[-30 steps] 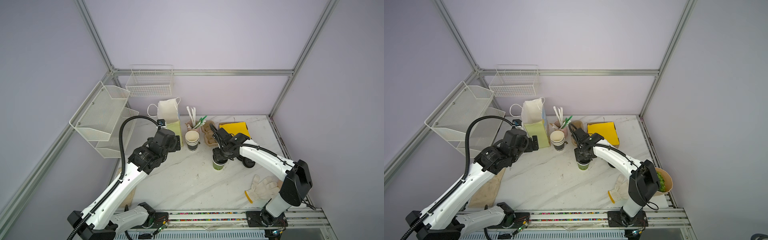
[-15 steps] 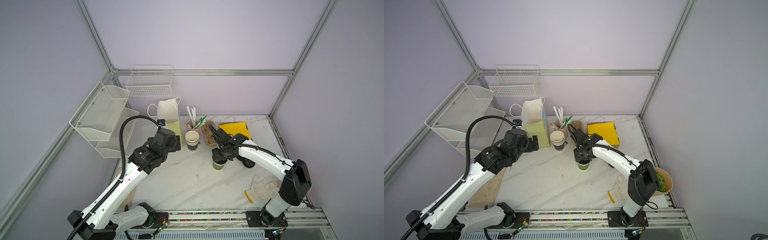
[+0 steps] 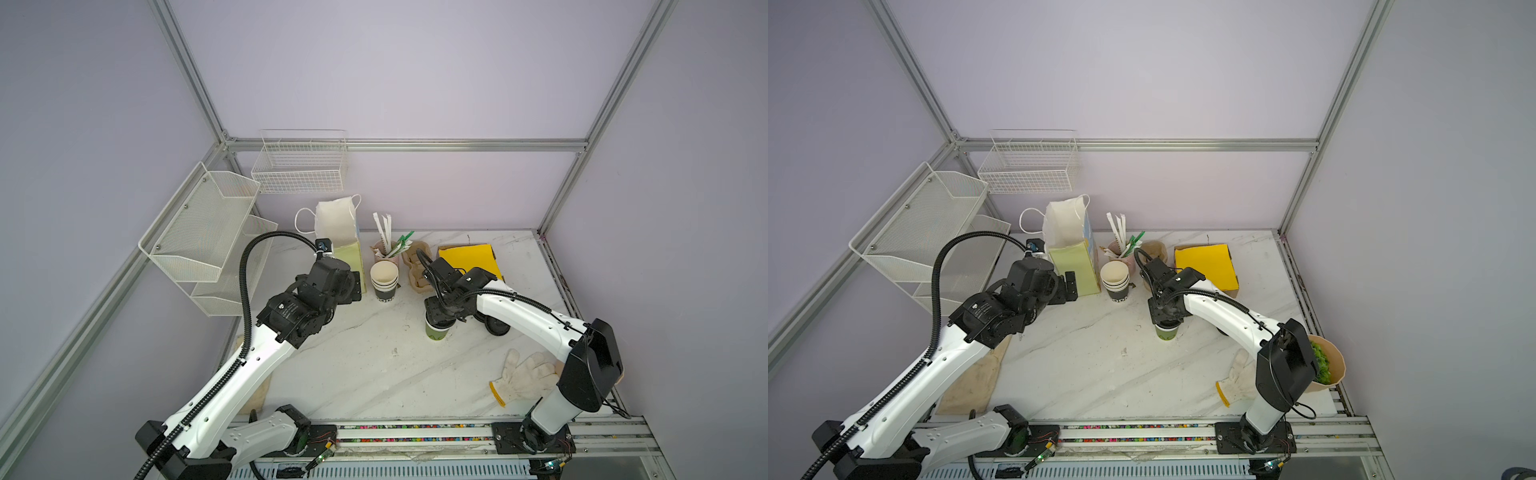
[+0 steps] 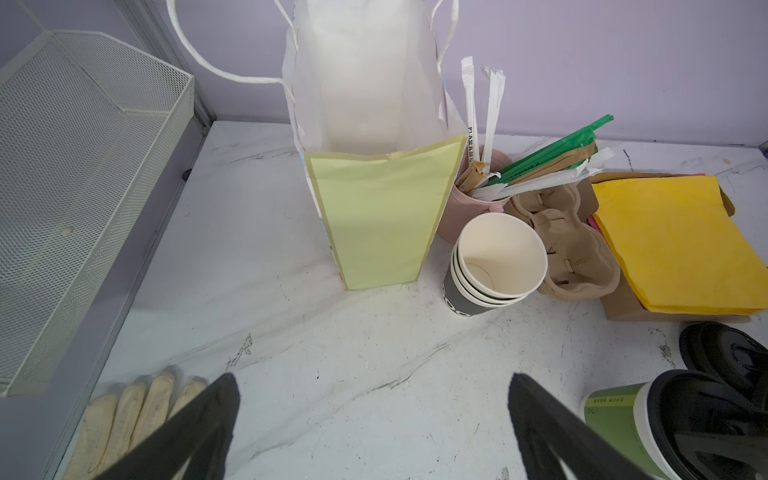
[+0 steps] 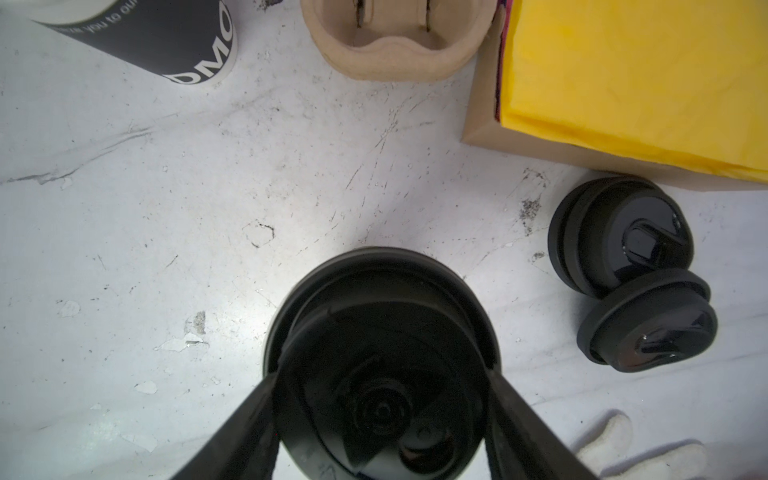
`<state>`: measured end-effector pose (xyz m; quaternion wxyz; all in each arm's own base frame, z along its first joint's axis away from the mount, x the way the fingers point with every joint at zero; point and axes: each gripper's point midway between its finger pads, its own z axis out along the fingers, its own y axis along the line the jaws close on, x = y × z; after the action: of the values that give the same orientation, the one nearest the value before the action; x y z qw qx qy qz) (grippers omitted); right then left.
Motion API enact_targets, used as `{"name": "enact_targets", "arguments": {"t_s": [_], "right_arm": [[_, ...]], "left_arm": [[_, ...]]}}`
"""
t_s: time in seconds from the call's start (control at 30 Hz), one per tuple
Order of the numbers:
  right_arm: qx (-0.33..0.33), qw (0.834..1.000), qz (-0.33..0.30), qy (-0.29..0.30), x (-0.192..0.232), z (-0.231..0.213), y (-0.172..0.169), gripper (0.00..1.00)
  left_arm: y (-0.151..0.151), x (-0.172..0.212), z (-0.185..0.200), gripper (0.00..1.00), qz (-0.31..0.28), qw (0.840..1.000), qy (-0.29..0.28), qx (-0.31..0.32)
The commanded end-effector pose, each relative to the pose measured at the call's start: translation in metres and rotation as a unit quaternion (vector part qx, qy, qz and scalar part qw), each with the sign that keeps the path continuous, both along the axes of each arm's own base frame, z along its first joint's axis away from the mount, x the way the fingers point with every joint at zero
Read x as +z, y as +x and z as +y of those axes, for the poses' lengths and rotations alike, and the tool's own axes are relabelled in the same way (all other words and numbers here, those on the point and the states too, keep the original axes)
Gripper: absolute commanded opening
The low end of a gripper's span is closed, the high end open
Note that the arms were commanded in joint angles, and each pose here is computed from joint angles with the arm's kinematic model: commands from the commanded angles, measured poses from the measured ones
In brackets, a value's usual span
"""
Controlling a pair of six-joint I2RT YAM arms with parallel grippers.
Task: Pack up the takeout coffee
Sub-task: 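Press the black lid down onto the green cup with the right gripper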
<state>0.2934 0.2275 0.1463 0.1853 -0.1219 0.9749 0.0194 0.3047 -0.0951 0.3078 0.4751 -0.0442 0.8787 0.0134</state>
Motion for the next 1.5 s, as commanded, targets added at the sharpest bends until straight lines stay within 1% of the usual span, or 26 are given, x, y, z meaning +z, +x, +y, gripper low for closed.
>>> {"name": "enact_targets", "arguments": {"t_s": [0.0,0.33,0.47,0.8,1.1,1.2,1.33,1.47], "right_arm": [[-0.005,1.0,0.011,-0.017,-0.006,-0.009,-0.009,0.64],[-0.006,1.0,0.007,0.01,0.004,-0.002,-0.011,0.64],[-0.004,1.0,0.012,0.008,0.001,-0.002,-0.014,0.64],[-0.009,1.0,-0.006,0.002,0.01,-0.003,-0.01,0.64],[-0.004,1.0,0.009,-0.003,-0.007,-0.002,-0.015,0.64],[-0.007,1.0,0.012,-0.013,-0.013,-0.006,-0.016,0.64],[-0.007,1.0,0.008,-0.013,-0.013,-0.007,-0.015,0.65],[-0.006,1.0,0.025,-0.012,-0.022,-0.005,-0.02,0.65]], "left_arm": [[0.003,-0.007,0.001,1.0,0.001,1.0,0.01,0.0],[0.003,-0.007,0.001,1.0,0.001,1.0,0.011,0.0],[0.003,-0.007,0.002,1.0,0.0,1.0,0.011,0.001],[0.003,-0.008,0.002,1.0,0.002,1.0,0.011,0.0],[0.003,-0.008,0.002,1.0,0.001,1.0,0.012,-0.001],[0.003,-0.008,0.001,1.0,0.002,1.0,0.012,-0.001],[0.003,-0.008,0.001,1.0,0.003,1.0,0.013,-0.001],[0.004,-0.009,0.001,1.0,0.004,1.0,0.013,-0.002]]}}
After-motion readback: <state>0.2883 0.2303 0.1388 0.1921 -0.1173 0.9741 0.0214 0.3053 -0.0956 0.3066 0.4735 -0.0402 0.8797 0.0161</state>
